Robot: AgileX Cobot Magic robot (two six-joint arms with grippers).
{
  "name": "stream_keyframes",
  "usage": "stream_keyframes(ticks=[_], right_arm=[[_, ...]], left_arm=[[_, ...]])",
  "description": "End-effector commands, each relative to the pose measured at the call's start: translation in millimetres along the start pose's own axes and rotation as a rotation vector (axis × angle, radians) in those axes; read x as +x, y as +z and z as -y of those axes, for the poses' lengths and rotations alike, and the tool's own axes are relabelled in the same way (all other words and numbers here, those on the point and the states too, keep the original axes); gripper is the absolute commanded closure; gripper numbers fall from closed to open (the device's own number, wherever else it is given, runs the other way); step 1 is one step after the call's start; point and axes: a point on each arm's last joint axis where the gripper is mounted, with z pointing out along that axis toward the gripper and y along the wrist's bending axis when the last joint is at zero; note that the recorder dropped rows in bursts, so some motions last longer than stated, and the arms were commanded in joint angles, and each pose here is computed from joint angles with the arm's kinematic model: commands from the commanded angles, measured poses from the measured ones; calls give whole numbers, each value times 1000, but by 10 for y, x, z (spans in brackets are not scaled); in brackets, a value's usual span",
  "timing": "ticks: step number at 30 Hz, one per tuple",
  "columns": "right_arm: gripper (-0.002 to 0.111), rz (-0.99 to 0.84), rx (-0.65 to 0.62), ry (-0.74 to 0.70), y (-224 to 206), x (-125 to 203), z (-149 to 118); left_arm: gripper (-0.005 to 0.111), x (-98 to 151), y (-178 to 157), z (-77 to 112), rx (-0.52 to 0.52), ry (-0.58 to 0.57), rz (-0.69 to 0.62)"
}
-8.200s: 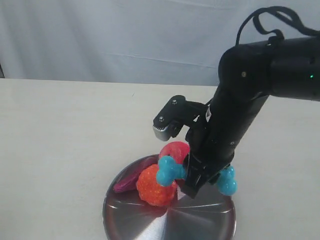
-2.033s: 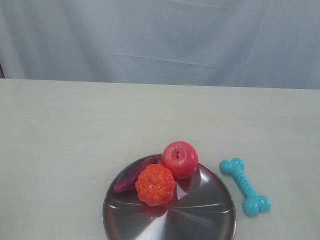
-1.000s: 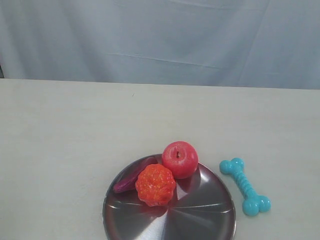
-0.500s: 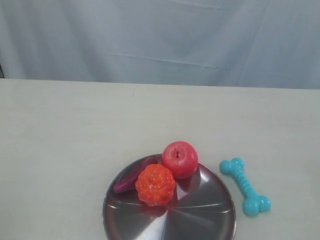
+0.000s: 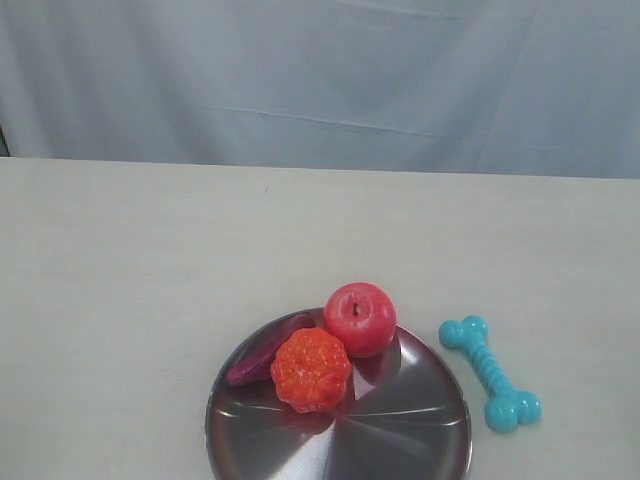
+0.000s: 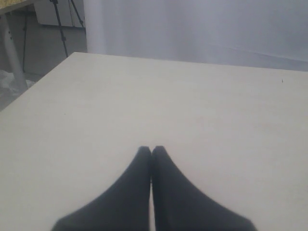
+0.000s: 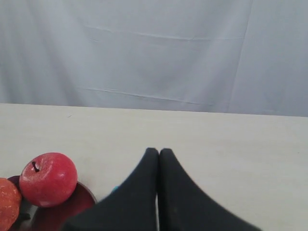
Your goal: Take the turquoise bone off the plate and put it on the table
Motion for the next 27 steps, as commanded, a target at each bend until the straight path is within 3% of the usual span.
stream_keyframes(ticks=[1, 13, 27], right_arm=[[109, 13, 8, -18, 1, 7, 6], [109, -191, 25, -86, -16, 191, 29], [109, -199, 30, -104, -18, 196, 36]], left_arm=[[107, 7, 3, 3, 5, 3, 1], [107, 7, 3, 3, 5, 1, 1], [107, 7, 3, 3, 5, 1, 1]])
